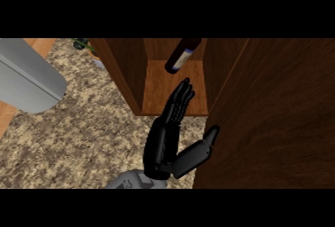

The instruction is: Pick up the wine, place it into the cabinet and close the cabinet

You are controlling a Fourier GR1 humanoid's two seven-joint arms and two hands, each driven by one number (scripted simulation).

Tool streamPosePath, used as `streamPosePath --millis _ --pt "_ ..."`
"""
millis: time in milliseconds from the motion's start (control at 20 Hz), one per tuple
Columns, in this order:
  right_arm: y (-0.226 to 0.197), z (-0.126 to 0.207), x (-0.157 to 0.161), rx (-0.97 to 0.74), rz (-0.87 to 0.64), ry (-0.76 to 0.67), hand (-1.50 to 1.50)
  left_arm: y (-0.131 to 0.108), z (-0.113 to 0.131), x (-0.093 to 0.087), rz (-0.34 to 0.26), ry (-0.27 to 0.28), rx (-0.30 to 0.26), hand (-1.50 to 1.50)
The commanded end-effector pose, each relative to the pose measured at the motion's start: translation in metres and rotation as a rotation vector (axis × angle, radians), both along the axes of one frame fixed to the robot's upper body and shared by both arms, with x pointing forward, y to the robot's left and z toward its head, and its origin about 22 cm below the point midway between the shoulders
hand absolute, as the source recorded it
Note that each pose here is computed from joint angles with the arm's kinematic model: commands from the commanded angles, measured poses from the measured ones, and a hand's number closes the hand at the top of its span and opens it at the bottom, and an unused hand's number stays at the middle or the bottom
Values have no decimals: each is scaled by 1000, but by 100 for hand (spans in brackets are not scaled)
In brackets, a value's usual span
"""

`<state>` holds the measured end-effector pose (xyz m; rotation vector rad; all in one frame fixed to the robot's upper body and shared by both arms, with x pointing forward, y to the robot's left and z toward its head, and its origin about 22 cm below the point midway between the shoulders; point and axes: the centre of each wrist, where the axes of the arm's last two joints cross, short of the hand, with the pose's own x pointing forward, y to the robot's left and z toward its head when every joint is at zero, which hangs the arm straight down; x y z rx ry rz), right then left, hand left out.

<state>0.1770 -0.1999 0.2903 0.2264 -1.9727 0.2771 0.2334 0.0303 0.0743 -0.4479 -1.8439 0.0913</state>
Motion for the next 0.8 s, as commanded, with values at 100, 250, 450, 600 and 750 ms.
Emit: streamPosePath --millis 100,250,450,600,750 --pt "1 2 -17 -6 13 -12 -150 12 9 -48 -1 14 -79 150" --pt "-5 -5 -16 3 0 -10 -150 36 -2 -87 -83 11 -63 150" --pt "-1 3 0 -22 37 -8 -150 58 -6 -98 -140 15 -70 150" --pt "10 1 -13 -115 187 12 150 81 -1 -87 -117 -25 -55 150" --pt "20 -5 -30 -157 226 -81 150 115 3 -95 -145 3 -43 150"
